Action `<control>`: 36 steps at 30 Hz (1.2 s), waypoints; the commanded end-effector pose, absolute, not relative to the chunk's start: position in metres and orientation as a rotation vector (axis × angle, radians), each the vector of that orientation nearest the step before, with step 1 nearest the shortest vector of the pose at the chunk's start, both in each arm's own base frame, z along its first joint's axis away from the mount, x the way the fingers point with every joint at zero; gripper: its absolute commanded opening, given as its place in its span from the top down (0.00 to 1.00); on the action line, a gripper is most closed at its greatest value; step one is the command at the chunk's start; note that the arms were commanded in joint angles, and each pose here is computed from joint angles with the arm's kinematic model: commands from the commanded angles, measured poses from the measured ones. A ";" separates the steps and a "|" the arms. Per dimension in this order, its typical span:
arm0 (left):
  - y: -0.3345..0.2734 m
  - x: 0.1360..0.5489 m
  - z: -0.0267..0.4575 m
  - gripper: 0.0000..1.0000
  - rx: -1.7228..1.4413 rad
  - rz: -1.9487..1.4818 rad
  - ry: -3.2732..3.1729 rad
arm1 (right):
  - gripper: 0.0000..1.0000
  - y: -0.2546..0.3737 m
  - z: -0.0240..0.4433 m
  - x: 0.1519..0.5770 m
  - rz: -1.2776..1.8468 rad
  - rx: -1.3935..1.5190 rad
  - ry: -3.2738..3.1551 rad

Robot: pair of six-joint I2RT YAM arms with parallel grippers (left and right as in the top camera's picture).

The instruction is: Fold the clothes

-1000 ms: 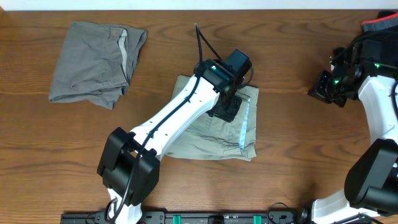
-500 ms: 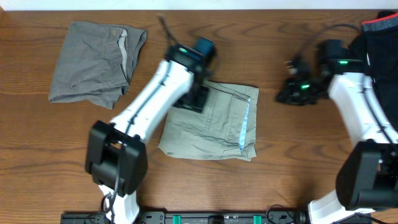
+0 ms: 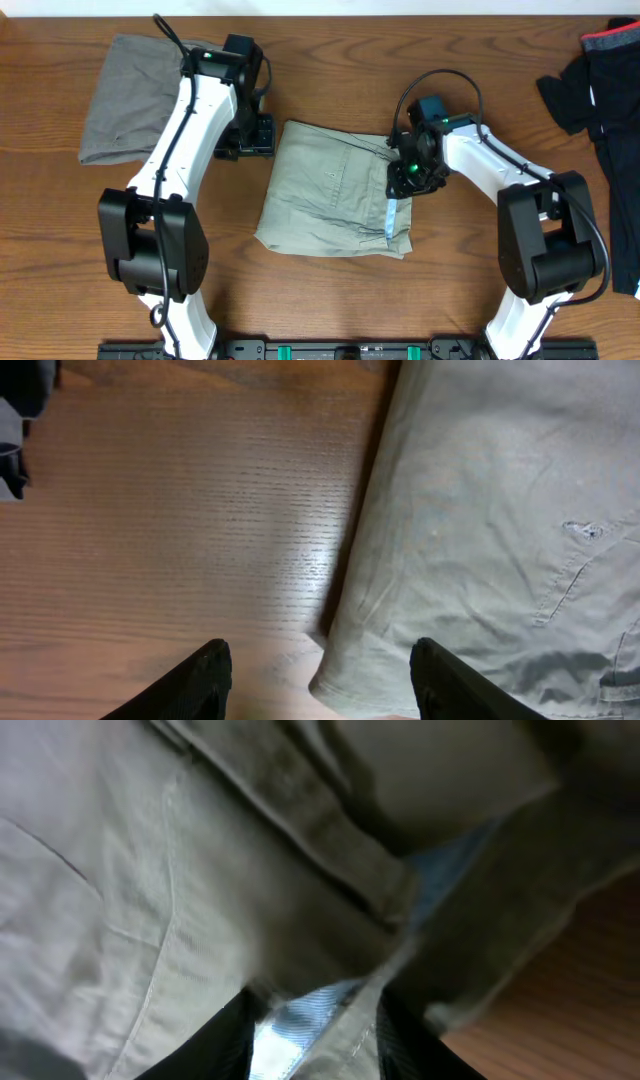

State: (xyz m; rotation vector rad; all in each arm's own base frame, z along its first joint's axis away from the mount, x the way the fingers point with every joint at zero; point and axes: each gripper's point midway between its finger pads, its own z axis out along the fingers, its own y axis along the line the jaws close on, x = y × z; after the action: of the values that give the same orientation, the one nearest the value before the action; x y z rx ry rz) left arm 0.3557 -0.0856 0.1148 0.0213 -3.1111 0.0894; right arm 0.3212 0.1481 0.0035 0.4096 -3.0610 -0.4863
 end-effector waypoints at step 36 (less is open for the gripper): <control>-0.091 0.371 0.126 0.40 -0.003 0.137 -3.194 | 0.99 0.133 0.107 0.350 -0.623 0.606 -3.322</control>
State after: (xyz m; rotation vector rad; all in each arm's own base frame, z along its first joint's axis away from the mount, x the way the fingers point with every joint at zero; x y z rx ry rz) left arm 0.3671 -0.0900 0.1152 0.0160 -3.1569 0.1197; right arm 0.3388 0.1547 0.1057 0.6995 -3.2348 -0.8123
